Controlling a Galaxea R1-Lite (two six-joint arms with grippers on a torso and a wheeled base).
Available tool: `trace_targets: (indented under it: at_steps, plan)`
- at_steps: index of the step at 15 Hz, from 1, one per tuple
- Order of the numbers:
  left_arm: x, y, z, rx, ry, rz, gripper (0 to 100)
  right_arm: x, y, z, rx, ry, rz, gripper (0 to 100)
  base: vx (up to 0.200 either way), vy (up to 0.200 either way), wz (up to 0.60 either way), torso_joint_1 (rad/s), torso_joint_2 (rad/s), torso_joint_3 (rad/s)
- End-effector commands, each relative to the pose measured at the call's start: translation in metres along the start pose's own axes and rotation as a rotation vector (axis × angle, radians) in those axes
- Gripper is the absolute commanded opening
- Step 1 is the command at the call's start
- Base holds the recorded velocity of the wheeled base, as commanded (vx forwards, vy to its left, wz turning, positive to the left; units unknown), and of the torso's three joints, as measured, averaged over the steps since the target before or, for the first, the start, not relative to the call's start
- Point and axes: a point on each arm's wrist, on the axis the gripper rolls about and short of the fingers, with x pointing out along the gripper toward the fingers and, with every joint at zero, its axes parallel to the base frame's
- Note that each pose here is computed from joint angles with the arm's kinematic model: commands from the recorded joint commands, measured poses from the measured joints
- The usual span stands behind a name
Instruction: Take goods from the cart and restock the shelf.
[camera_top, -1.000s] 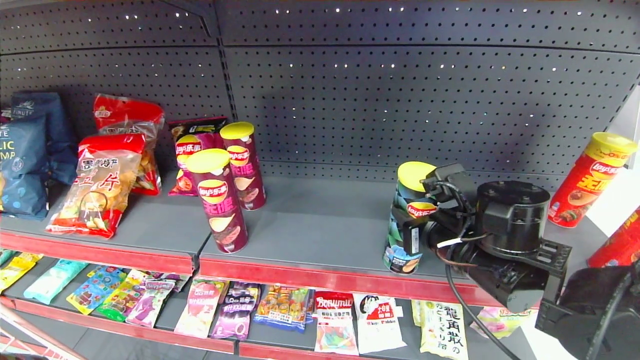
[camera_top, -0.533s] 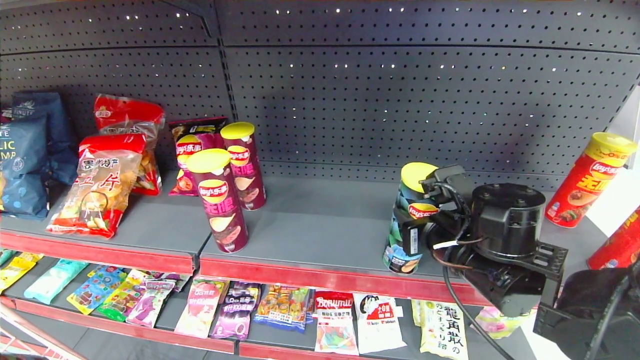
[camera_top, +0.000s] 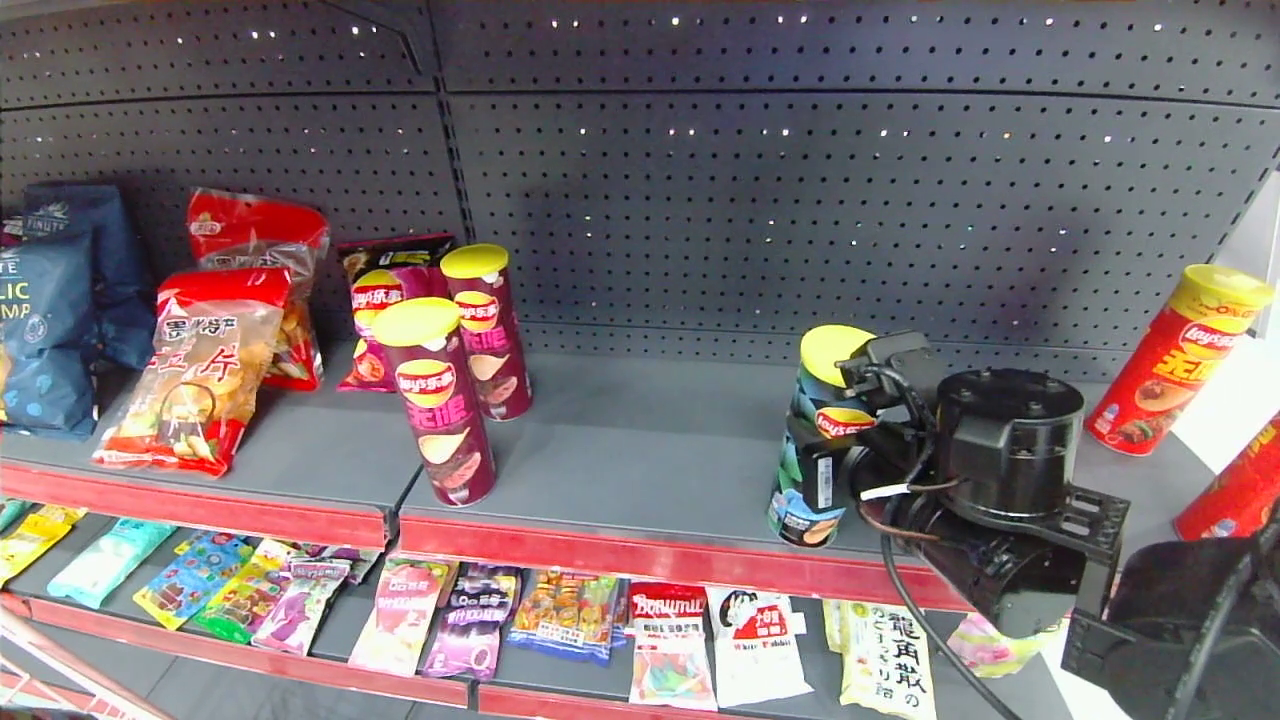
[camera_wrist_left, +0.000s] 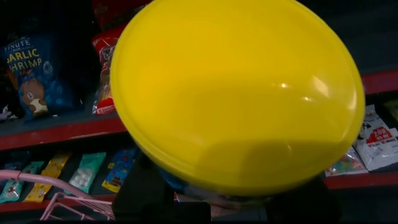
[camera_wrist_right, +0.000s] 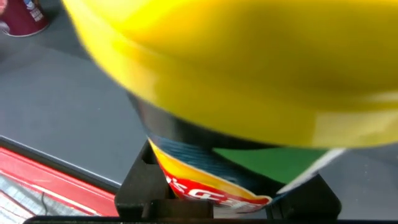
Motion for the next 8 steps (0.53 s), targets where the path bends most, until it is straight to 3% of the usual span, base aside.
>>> trace_targets:
  at_steps: [1,8]
  plan:
    - [-0.0001,0.0000,0.0000,-0.001,-0.001,0.000,0,-0.0021,0.0048,-0.0002,0.002,-0.002,0.019,0,0.000,0.000,0.00,0.000,0.00,0.000]
    - [-0.0005,0.0002,0.0004,0.001,-0.003,0.001,0,-0.0019,0.0044,-0.0027,0.006,0.008,0.015,0,0.000,0.000,0.00,0.000,0.00,0.000]
